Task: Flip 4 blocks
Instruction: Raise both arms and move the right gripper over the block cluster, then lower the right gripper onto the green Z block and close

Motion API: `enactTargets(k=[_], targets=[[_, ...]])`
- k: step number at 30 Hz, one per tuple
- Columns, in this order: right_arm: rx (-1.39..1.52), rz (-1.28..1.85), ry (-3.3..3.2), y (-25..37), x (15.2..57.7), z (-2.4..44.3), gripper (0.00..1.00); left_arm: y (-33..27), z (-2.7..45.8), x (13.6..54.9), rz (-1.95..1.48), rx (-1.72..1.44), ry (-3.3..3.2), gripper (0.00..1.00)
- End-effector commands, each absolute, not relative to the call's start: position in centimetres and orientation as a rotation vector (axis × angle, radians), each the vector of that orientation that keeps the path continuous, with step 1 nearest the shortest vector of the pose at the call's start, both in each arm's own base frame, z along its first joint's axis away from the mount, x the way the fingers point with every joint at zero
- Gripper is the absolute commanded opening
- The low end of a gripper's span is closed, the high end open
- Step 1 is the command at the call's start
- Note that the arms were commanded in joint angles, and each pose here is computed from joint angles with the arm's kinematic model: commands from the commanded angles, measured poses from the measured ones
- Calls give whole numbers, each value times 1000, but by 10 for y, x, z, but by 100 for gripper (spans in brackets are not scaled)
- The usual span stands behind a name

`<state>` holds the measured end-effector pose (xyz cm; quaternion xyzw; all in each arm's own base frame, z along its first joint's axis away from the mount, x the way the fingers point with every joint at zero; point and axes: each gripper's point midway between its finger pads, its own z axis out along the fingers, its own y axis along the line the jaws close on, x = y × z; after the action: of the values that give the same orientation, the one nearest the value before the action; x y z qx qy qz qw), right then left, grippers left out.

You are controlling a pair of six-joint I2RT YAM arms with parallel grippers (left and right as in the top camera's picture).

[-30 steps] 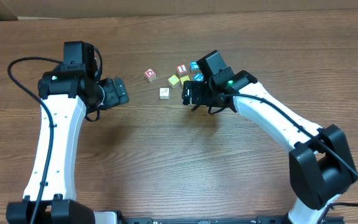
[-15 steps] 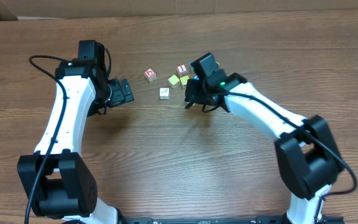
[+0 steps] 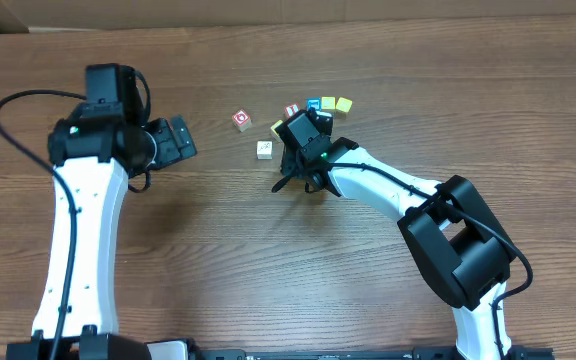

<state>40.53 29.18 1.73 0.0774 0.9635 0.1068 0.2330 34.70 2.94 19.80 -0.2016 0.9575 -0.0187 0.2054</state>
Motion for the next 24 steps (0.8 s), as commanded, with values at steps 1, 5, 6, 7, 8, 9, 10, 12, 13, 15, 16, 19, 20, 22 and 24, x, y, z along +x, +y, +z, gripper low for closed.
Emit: enactTargets(k=[1,5,6,7,8,9,10,12,13,15,16,19,20,22,24], targets=[[249,244,2592,284,416,22,57,32,200,349,-40,-579,2662,100],[248,259,2579,287,418,22,55,32,195,350,-38,-582,2676,100],[247,255,2583,287,418,20,55,32,195,350,-38,-582,2677,100],[247,253,2585,287,418,19,55,32,195,350,-38,-582,2677,100],[247,248,2590,286,417,16,55,32,195,350,-38,-582,2677,100],[246,244,2594,286,417,15,55,32,195,350,-39,-582,2677,100],[246,243,2595,286,416,15,54,32,195,350,-38,-582,2677,100],[246,243,2595,286,416,15,47,32,194,350,-38,-582,2677,100],[246,242,2596,286,416,15,45,32,194,350,-38,-582,2677,100],[244,231,2605,284,414,14,40,32,194,350,-38,-582,2677,100],[244,228,2608,283,414,13,40,32,194,350,-38,-582,2677,100],[240,226,2607,283,414,14,41,32,194,350,-38,-582,2677,100],[240,228,2605,283,415,15,41,32,194,350,-38,-582,2677,100],[231,232,2600,283,414,22,41,32,194,350,-38,-582,2677,100],[226,232,2599,282,413,29,41,32,194,350,-38,-582,2677,100]])
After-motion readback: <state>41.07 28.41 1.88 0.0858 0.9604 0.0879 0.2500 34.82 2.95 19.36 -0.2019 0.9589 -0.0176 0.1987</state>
